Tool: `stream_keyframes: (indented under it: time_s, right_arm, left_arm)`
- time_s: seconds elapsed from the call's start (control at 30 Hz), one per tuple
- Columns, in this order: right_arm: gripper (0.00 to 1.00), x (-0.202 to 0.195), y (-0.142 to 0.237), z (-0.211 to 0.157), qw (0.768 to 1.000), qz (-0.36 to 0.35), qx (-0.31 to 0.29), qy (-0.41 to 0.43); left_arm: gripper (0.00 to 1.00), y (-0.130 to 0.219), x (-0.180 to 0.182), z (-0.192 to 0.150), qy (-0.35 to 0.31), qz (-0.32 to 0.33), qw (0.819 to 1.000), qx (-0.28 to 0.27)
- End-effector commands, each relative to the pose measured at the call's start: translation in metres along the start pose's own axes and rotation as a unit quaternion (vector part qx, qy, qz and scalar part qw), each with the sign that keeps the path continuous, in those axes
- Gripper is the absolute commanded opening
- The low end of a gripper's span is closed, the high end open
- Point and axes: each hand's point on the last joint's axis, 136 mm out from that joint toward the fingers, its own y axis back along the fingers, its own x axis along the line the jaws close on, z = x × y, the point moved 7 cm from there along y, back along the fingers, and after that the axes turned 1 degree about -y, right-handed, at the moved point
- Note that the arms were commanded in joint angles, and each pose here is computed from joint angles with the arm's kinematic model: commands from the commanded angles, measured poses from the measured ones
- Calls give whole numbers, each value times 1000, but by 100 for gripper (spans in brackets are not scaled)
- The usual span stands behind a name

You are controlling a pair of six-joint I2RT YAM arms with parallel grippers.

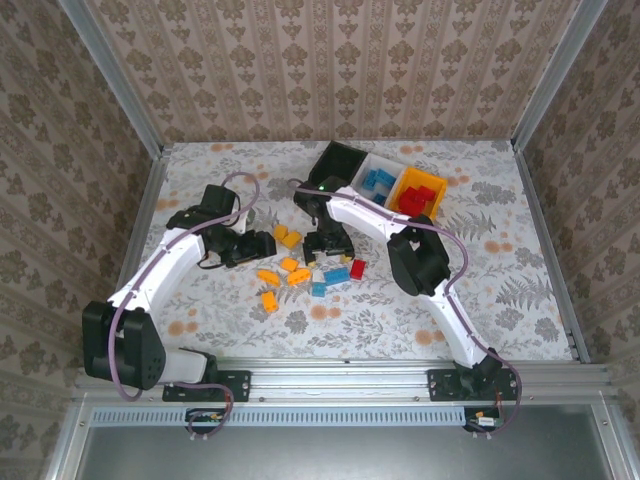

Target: Sort the legos into containers by color

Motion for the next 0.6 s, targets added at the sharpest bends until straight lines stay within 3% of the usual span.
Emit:
stream_keyframes:
  time_s: [0.0, 0.57]
  right_arm:
    - [77, -5, -6, -11, 1000, -14, 24, -12]
    - [77, -21, -23, -37, 997, -45, 55, -17]
  left_arm:
    - [69, 3, -1, 4, -8, -4, 1000, 1]
    - [69, -8, -3, 16, -8, -15, 1000, 11]
